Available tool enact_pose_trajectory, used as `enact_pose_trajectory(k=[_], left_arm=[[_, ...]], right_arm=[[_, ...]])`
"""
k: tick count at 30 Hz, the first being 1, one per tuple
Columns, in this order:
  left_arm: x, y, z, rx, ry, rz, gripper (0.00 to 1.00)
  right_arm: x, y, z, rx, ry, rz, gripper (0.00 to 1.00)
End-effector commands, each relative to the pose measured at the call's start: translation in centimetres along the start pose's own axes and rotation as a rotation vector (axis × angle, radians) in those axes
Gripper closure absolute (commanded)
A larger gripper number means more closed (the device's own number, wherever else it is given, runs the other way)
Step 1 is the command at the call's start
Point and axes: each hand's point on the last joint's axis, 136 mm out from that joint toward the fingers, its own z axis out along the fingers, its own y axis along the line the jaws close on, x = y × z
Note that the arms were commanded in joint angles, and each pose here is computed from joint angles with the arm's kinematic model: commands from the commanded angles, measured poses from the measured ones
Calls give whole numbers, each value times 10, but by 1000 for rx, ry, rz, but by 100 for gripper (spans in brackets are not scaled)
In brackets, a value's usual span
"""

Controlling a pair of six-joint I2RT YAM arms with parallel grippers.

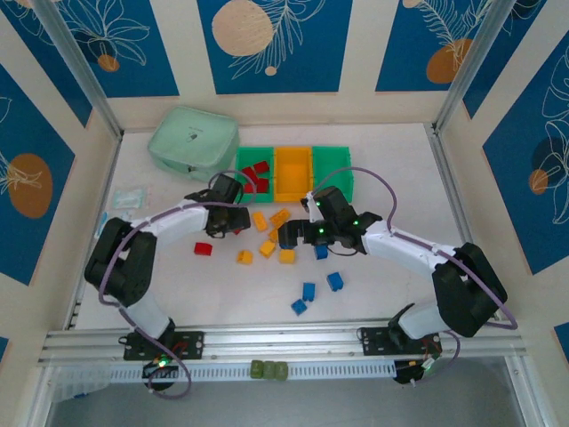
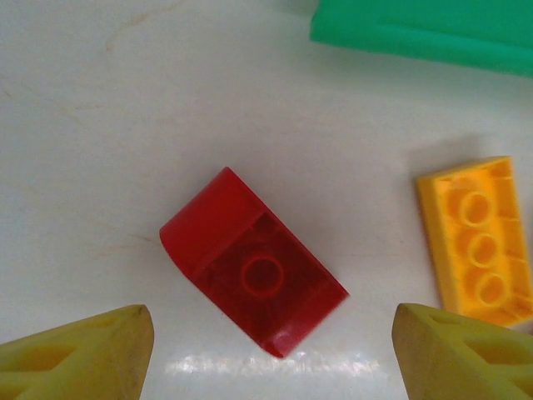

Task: Sort the legos into containers by color
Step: Pick up the lego from the center of the table.

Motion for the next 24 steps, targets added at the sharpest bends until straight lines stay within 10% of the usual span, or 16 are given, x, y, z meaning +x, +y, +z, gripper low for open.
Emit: enact_pose_trajectory(k=[1, 24], left_arm=[[-15, -3, 7, -13, -27, -31, 25], [-10, 13, 12, -78, -36, -4, 67]], right_arm=[[3, -4, -2, 18, -1, -6, 1], [-2, -6, -8, 2, -16, 10, 1]])
